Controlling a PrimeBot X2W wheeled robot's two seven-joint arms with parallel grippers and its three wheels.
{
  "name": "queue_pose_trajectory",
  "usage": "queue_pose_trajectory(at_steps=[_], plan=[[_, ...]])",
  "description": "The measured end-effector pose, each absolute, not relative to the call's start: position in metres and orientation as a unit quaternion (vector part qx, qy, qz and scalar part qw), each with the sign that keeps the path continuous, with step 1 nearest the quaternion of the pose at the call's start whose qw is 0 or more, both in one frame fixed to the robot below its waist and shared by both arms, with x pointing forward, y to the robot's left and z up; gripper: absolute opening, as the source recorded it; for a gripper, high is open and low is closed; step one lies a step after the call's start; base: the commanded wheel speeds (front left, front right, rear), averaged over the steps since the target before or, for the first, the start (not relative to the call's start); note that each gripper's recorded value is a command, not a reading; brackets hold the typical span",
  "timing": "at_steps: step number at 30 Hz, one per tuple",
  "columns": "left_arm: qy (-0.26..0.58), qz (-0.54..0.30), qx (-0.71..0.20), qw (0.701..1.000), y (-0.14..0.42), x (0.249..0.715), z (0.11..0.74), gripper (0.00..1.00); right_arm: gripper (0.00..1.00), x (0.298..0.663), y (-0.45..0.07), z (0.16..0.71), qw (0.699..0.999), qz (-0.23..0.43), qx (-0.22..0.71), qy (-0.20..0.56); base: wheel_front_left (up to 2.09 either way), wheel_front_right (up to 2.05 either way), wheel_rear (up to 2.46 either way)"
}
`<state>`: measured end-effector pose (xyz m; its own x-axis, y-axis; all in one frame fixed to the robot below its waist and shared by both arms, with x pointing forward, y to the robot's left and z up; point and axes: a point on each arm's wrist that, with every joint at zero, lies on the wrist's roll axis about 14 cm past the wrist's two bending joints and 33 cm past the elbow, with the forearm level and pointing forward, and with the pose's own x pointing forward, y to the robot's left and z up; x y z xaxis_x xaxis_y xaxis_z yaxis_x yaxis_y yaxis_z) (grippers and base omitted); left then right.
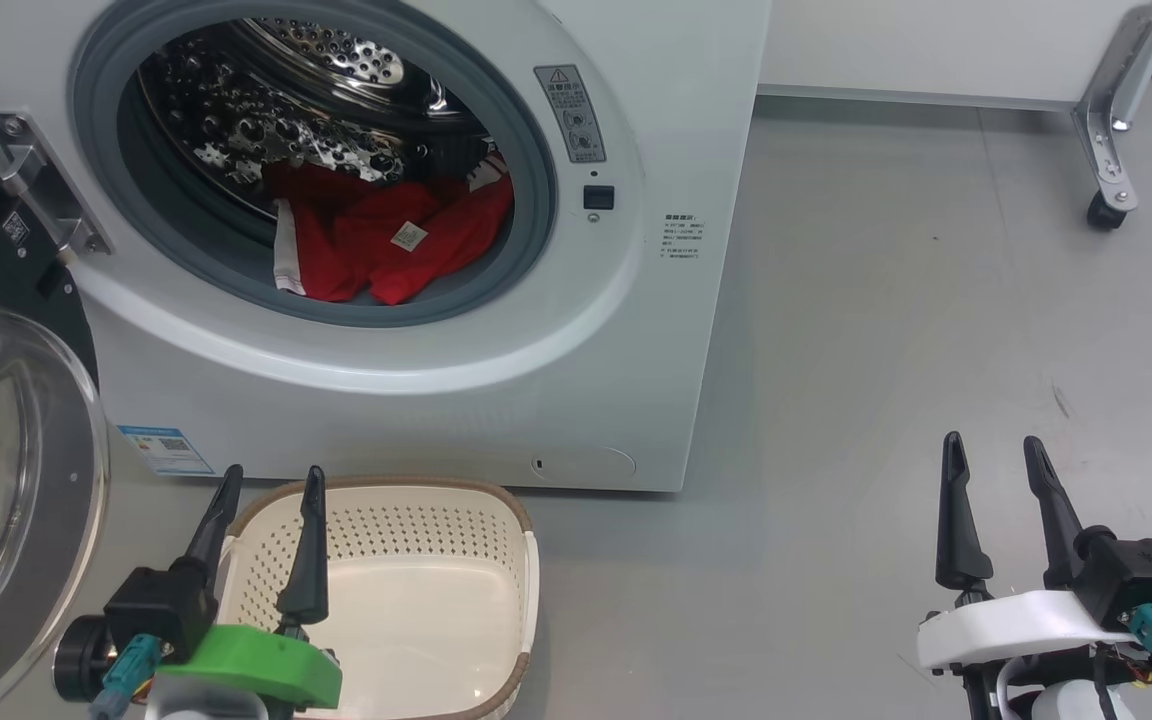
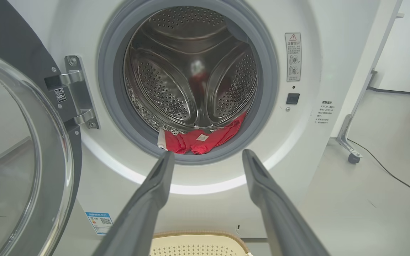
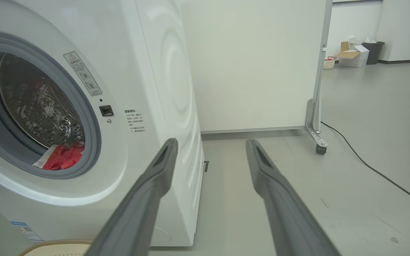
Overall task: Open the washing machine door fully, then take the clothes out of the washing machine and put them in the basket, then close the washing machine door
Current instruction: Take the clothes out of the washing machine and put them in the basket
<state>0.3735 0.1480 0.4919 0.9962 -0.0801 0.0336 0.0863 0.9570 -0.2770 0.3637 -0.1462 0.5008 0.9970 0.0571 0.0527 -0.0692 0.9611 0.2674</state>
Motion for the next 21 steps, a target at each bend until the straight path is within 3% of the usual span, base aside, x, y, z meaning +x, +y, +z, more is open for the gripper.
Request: queue_pose_trajectory(at_steps=[21], plan=[[-0.01, -0.044, -0.137, 0.99, 0.147, 0.374, 0.491, 1.0, 1.0, 0.3639, -0.1459, 0.4995, 0.99, 0.032, 0.136, -0.02, 0.09, -0.09, 0.0]])
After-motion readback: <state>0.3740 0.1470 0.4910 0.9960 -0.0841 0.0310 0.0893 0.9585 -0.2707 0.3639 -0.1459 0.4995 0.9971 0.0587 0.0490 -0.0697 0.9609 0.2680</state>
